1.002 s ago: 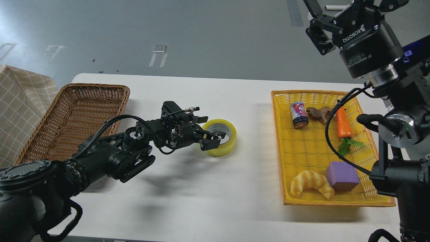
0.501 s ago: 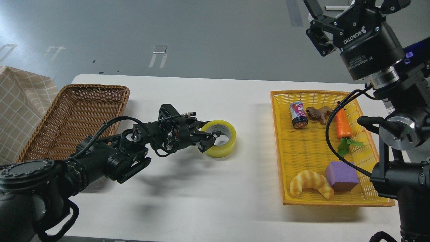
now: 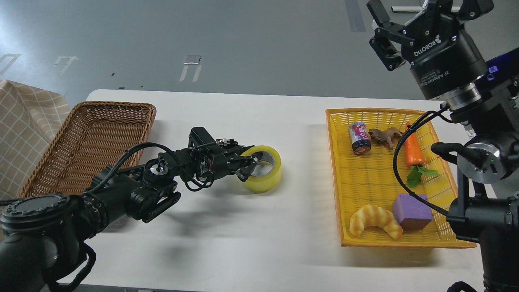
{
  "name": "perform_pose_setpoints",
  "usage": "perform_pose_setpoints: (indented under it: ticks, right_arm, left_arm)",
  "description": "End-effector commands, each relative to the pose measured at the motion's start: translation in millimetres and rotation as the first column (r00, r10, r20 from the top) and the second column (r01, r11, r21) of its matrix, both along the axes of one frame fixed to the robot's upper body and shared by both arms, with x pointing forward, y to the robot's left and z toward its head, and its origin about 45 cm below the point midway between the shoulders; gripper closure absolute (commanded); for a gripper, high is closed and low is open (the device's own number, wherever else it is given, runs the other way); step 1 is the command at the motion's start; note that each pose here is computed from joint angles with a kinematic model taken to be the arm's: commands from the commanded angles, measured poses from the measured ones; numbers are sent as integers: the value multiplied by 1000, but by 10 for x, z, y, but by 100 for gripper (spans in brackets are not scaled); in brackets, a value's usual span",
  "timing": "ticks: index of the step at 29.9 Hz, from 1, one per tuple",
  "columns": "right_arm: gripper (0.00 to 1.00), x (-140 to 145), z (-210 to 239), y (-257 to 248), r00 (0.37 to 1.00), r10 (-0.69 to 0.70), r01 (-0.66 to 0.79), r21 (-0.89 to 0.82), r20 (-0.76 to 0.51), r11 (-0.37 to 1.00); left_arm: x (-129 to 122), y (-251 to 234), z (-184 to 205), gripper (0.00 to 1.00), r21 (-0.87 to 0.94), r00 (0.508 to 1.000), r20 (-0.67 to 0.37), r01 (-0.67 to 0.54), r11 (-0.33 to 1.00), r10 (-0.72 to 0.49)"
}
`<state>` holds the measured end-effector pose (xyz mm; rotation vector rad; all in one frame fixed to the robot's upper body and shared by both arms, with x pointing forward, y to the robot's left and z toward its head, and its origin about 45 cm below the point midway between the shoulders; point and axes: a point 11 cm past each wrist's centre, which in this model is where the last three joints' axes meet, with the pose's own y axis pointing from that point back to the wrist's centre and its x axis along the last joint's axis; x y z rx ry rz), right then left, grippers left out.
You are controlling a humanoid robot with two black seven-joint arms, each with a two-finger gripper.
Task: Place and transfer tape with both arms
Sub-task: 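Reach the left gripper to the tape roll and grasp its rim, then lift the tape with the left gripper and carry it over the wicker basket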
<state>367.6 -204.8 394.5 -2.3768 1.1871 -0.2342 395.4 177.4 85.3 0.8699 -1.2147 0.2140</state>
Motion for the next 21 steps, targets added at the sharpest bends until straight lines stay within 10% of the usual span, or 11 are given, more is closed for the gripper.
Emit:
perform_pose_setpoints:
  ticks: [1, 21]
  right_arm:
    - [0, 1, -7, -4, 1000, -2, 2, 1, -2, 1000]
    - [0, 3, -17, -7, 1000, -3, 3, 1, -5, 1000]
  left_arm:
    - [-3, -49, 18, 86, -22, 1000, -5, 5, 1000, -6]
    - [444, -164, 654, 97, -75, 992, 124, 7, 997, 2]
